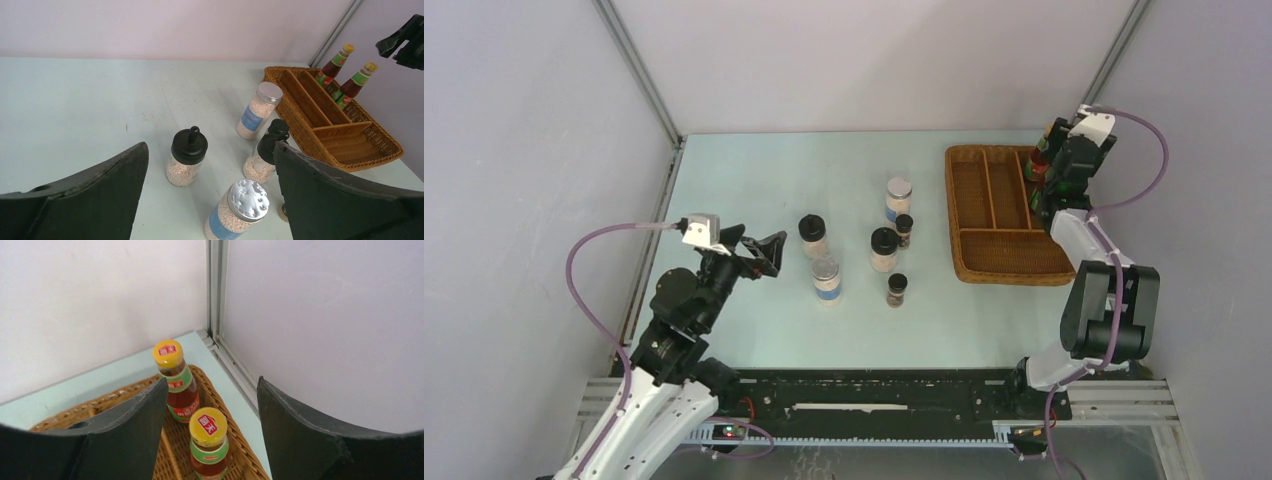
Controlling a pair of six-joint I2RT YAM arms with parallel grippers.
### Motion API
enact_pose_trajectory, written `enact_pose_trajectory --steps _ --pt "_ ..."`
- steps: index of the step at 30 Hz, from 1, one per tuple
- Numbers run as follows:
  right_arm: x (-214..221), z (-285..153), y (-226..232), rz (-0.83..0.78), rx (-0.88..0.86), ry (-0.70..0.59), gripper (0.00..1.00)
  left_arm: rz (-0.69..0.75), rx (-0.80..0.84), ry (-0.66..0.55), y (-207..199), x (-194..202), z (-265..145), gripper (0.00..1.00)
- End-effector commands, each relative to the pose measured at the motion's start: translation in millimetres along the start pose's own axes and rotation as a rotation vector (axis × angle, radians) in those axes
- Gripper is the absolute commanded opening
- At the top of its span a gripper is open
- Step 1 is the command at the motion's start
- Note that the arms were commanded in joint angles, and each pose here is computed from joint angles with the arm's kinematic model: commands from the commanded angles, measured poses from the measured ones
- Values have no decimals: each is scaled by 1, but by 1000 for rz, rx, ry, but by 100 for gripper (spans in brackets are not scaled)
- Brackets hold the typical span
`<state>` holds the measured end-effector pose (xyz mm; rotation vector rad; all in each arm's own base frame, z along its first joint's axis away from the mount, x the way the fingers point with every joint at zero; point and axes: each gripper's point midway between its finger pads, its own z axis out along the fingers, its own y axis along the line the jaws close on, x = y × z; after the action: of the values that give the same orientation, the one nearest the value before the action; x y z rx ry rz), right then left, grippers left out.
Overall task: Organize the condiment bottles
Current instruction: Place the bottle in the storage box, then pick up the bottle from the center of the board.
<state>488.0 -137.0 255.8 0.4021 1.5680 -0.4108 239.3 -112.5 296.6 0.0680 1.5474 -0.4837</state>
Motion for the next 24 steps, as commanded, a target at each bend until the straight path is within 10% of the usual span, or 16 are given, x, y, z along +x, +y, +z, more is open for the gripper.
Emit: enact_pose_trajectory --steps 1,10,24 --pt "-63 -18 1 38 15 -148 74 -7 15 -25 -3 -9 -5 100" --pt "-94 -72 89 33 -260 -186 79 -35 17 -26 -5 -10 -9 100" --pt "-26 -211 284 -29 -923 85 81 -42 24 -19 -6 -9 -12 100"
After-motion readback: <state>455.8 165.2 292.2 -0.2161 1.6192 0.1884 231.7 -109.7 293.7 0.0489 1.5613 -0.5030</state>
